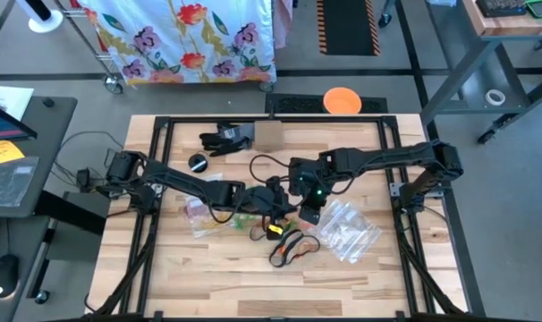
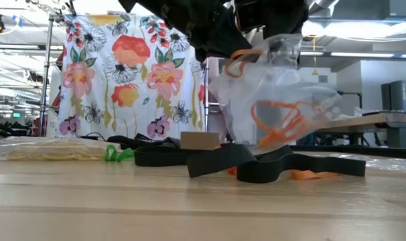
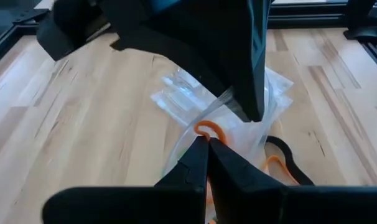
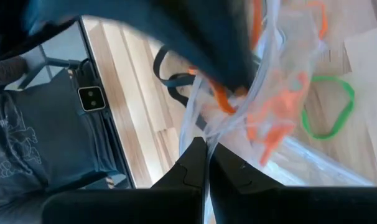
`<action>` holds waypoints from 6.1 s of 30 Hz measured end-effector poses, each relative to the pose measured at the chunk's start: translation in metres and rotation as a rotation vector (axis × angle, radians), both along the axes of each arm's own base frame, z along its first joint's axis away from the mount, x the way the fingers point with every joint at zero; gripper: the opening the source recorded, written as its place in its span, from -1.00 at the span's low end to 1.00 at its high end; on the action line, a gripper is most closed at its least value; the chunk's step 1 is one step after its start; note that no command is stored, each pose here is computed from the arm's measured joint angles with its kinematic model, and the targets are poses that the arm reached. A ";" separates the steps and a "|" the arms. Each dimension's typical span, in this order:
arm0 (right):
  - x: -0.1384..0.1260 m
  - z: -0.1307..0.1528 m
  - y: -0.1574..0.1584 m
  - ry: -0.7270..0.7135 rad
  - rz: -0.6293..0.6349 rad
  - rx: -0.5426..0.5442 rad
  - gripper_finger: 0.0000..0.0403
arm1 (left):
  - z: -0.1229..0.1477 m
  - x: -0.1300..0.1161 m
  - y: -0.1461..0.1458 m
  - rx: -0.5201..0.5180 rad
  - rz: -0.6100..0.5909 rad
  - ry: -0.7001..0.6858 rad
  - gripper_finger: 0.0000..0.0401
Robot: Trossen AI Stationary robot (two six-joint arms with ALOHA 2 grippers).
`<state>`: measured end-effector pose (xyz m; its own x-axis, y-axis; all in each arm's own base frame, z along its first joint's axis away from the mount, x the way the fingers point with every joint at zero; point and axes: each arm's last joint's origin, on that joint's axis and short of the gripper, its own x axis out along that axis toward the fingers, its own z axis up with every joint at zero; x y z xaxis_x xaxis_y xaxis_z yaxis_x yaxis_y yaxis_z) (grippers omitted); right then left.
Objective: Sort rubber bands
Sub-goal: Put the orange rubber band into the transparent zip bag, then put the orange rubber band into the transparent zip tie
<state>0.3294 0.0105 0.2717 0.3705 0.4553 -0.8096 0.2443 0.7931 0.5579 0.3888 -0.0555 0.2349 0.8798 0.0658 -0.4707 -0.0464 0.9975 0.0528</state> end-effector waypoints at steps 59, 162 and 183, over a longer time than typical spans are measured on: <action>-0.001 0.000 0.007 0.014 0.018 -0.002 -0.97 | 0.038 -0.022 -0.031 0.351 0.251 -0.125 -0.15; -0.073 0.029 -0.005 -0.022 -0.161 -0.150 -0.97 | -0.055 0.011 -0.028 0.552 -0.141 0.486 -0.86; -0.072 0.029 -0.008 -0.028 -0.174 -0.149 -0.97 | -0.061 -0.020 0.015 0.296 0.015 0.207 -0.23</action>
